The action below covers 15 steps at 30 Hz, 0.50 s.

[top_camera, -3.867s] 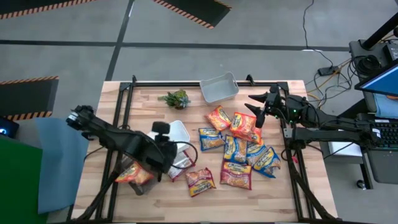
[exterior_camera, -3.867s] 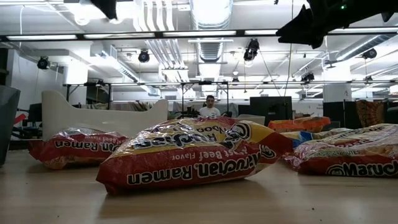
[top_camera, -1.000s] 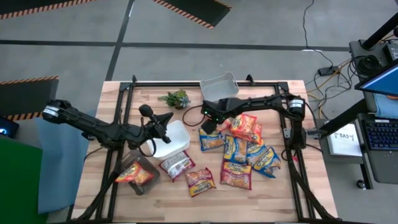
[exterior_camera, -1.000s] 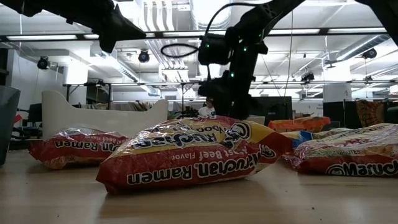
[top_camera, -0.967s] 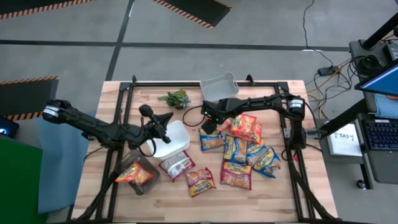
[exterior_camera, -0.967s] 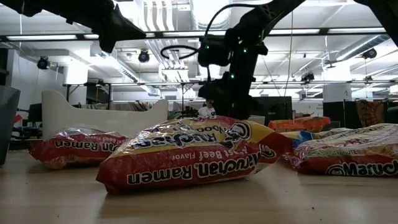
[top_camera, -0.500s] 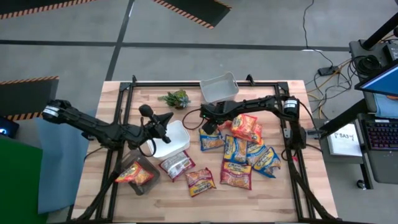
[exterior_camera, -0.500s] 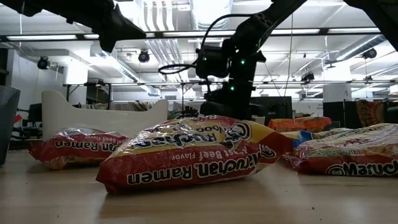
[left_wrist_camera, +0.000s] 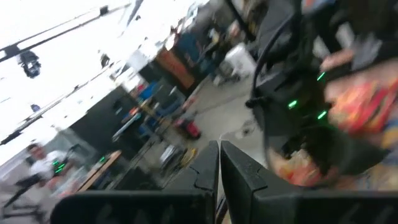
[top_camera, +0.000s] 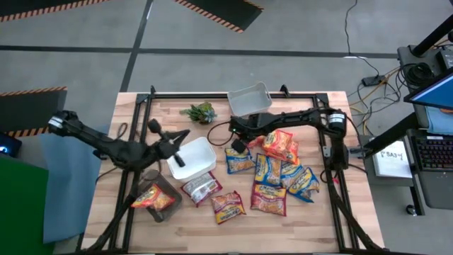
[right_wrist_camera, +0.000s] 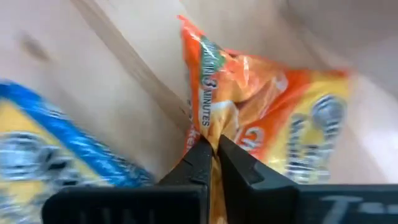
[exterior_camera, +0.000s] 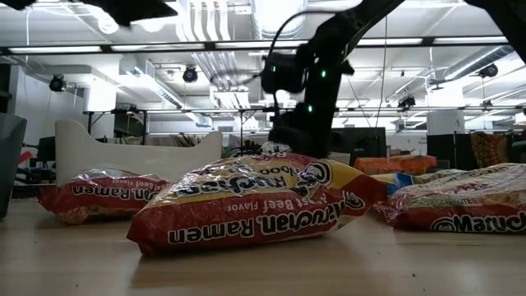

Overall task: Sort Maruchan noodles
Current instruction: Put the orange noodle pack into the black bin

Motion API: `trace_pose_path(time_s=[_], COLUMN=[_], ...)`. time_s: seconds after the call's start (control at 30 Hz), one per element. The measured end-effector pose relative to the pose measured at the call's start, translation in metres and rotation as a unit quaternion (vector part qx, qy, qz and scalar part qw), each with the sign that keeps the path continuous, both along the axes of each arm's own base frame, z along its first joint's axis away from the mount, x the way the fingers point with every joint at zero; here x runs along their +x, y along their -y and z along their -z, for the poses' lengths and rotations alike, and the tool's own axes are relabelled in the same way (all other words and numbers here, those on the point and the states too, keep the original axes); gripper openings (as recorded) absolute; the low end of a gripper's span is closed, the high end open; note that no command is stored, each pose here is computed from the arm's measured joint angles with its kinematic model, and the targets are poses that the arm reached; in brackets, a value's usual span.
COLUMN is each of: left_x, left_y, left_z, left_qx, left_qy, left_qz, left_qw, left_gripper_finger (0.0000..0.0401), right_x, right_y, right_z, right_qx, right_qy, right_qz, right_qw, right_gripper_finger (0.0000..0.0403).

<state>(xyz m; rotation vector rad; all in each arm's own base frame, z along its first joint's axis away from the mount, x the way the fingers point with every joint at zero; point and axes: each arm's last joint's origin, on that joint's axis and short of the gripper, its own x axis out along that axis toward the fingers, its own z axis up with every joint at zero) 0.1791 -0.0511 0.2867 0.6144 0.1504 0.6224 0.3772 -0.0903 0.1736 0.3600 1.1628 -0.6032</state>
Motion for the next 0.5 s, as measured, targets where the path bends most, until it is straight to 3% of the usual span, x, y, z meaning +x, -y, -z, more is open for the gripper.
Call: trace_pose_path(time_s=[0.27, 0.4, 0.5], left_x=[-0.042, -0.057, -0.064], left_y=[0.017, 0.021, 0.024], left_z=[-0.028, -0.036, -0.040], left_qx=[-0.050, -0.074, -0.082], left_qy=[0.089, 0.117, 0.131], left_qz=[0.107, 0.153, 0.191], left_qw=[0.989, 0.978, 0.969], left_gripper_finger=[0.0000, 0.0000, 0.0000], right_x=[0.004, 0.017, 0.029], right_y=[-0.017, -0.028, -0.037], right_z=[-0.055, -0.078, -0.094], right_qx=[-0.020, 0.004, 0.028], right_qy=[0.139, 0.261, 0.361], right_qz=[-0.057, -0.114, -0.167], right_qw=[0.988, 0.958, 0.917], right_gripper_finger=[0.0008, 0.0008, 0.0008])
